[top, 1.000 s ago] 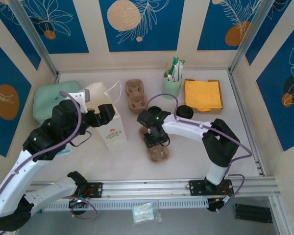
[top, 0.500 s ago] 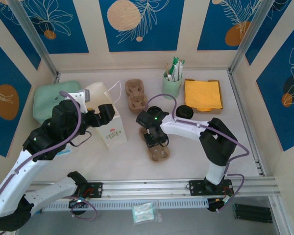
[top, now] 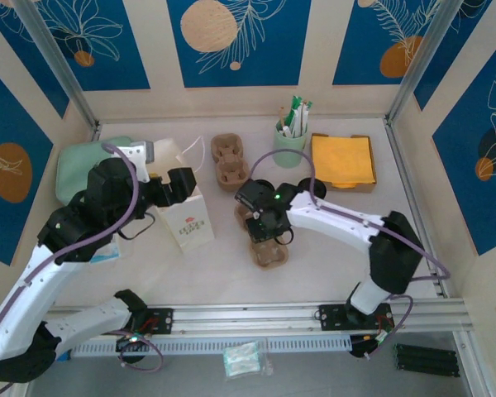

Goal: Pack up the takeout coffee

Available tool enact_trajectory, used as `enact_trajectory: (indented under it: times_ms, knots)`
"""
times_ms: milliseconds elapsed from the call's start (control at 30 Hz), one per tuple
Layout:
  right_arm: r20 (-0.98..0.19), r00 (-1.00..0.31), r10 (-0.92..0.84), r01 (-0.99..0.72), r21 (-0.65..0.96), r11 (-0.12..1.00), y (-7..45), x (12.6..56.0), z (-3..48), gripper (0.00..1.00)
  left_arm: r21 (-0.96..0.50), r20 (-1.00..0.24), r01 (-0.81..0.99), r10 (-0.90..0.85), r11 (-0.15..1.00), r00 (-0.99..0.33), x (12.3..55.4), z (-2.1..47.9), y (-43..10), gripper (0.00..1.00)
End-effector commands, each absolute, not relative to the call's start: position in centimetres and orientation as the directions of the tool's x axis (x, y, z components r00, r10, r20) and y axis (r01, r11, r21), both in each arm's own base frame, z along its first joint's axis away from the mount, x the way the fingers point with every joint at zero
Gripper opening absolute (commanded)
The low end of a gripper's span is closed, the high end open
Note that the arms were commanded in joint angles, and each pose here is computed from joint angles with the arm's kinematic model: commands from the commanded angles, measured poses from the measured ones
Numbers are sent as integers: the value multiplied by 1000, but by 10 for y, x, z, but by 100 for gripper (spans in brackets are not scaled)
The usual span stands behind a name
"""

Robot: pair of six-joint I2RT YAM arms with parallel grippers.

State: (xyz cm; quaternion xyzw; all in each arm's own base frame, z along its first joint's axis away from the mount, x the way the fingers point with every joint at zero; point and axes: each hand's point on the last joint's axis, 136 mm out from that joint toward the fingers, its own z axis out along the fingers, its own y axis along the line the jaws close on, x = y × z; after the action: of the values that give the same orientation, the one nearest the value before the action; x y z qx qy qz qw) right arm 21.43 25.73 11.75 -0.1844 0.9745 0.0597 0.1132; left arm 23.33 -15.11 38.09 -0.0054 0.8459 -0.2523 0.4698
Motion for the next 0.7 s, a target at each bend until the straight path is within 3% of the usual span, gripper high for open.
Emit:
enact_trajectory:
  times_ms: [0, 300, 467, 667]
  knots:
    - [-295, -909, -296, -344, 124, 931, 252, 213, 151, 35, -380, -816, 284, -175, 880, -550, 233, 394, -157, 99]
    - [-389, -906, -168, -299, 306, 904, 234, 212, 213, 34, -196, -806, 318, 32, 928, -591, 263, 385, -177, 100]
    - [-407, -907, -111, -272, 365, 890, 219, 210, 228, 34, -28, -787, 271, 146, 962, -599, 287, 365, -171, 100]
    - [-414, -907, -77, -258, 402, 878, 207, 206, 235, 34, 50, -766, 264, 207, 963, -609, 307, 347, -178, 96]
